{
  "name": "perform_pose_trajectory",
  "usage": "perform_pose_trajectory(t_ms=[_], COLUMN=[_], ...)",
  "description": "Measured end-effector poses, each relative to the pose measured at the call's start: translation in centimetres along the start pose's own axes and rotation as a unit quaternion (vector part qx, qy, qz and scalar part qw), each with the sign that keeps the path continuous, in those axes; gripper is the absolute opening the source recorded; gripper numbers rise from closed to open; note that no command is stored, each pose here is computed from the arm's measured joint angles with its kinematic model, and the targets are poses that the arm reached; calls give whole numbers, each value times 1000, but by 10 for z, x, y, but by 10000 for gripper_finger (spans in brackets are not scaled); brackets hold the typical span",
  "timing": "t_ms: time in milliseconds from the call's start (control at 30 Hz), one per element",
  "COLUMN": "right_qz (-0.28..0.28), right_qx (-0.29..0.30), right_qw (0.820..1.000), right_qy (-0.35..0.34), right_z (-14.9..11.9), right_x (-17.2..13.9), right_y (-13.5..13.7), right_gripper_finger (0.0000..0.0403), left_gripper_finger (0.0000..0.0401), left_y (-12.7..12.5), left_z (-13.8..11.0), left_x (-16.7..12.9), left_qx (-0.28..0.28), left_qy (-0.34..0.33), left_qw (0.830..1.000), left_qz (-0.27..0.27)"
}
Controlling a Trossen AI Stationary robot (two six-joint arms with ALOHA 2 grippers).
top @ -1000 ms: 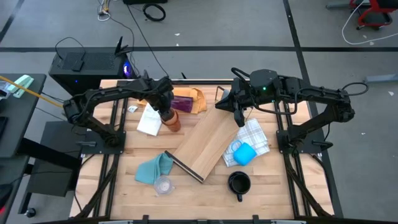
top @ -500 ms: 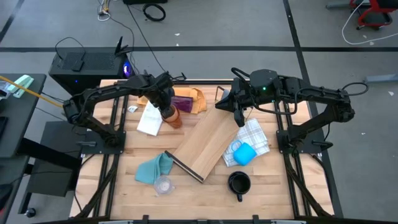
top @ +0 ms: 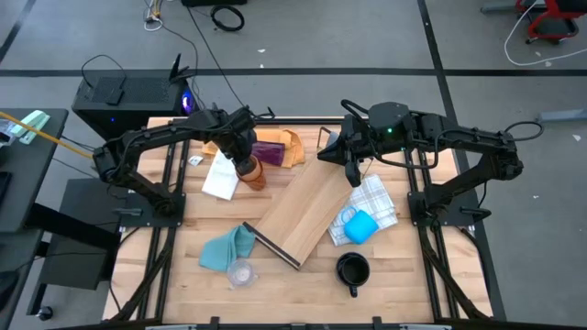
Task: Stack small to large cups/mugs on shelf
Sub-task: Put the orange cup on the shelf
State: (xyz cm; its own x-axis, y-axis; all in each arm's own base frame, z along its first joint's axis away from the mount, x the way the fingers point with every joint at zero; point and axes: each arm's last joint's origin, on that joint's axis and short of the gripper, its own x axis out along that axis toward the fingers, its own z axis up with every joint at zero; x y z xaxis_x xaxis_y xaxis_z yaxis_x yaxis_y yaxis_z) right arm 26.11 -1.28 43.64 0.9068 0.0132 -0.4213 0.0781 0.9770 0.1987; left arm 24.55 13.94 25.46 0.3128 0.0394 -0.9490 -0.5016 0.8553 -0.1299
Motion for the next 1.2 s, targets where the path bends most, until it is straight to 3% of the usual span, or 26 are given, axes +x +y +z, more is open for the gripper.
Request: perform_pose_trajectory(t_ms=[267,500,600,833,933,1067,1200], right_qz=[0,0,0,0,0,0,0], right_qx=[9,12,12,12,12,12,12], right_qw=[1000,1000,1000,1000,1000,1000,1000], right_qy=[0,0,0,0,0,0,0], right_z=[0,0,0,0,0,0,0], right_x=[0,0,0,0,0,0,0], right_y=[0,0,0,0,0,0,0], right_gripper_finger=[41,41,41,41,41,41,41], left_gripper_finger=[67,19,20,93,107,90,35], left_y=[0,0,0,0,0,0,0], left_z=[0,0,0,0,0,0,0], left_x=[0,0,0,0,0,0,0], left_qx=[-3,-1,-1,-4,-7,-3,0], left_qy=[1,2,2,1,2,2,1], left_qw=[1000,1000,1000,1000,1000,1000,1000], left_qz=[0,-1,-1,-2,-2,-2,2])
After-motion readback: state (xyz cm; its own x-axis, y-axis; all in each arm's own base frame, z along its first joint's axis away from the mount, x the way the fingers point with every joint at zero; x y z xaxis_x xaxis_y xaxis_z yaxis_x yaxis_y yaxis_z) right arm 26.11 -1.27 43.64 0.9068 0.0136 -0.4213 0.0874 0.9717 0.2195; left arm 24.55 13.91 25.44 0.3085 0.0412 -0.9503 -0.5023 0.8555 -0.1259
